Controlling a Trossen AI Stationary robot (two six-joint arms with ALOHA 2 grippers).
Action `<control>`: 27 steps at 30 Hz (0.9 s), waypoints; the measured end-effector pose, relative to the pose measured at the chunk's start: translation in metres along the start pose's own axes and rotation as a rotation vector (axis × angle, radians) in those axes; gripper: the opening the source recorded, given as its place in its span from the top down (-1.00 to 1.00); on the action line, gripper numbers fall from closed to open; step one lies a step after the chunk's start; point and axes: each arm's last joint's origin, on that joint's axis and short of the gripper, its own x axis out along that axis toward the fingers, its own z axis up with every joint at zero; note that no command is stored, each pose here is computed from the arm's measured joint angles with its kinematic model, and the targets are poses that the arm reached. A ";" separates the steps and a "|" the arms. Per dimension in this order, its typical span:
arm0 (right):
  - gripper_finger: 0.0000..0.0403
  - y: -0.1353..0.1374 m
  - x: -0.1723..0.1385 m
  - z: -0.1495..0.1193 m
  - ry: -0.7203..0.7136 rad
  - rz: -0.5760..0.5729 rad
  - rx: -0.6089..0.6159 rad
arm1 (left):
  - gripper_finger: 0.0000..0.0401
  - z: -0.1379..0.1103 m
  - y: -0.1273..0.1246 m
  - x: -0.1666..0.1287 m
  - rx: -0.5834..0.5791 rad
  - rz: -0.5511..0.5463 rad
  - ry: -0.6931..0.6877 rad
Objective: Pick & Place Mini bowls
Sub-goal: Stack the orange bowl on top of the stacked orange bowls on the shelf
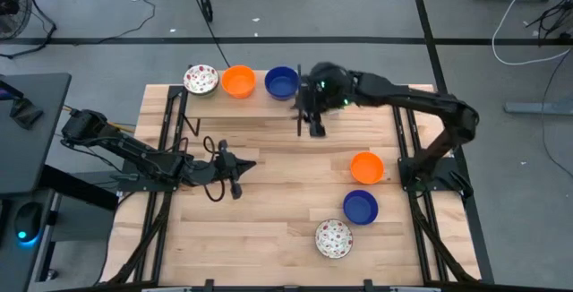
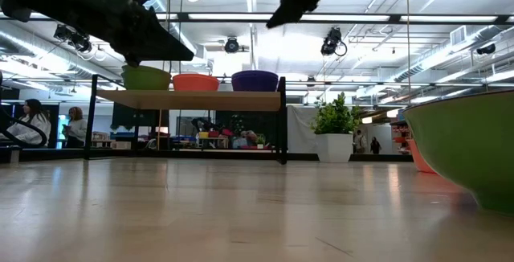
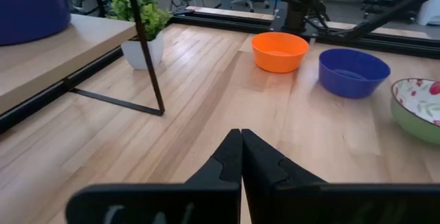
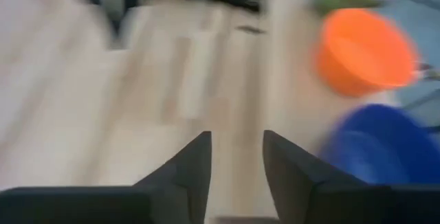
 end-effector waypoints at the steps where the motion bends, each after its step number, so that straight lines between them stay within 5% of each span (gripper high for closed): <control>1: 0.37 0.012 -0.002 0.003 0.008 0.032 0.001 | 0.99 0.000 0.000 0.000 0.000 -0.003 0.000; 4: 0.48 0.051 -0.008 0.004 0.035 0.091 -0.007 | 0.99 0.000 -0.002 -0.001 0.003 -0.013 0.001; 9: 0.68 0.115 -0.019 -0.018 0.134 0.030 0.020 | 0.99 -0.001 -0.007 -0.005 0.009 -0.039 -0.001; 18: 0.97 0.212 -0.056 -0.076 0.184 0.039 0.349 | 0.99 -0.002 -0.014 -0.010 0.016 -0.078 -0.002; 27: 0.97 0.264 -0.070 -0.115 0.313 -0.047 0.539 | 0.99 -0.005 -0.022 -0.016 0.020 -0.123 0.000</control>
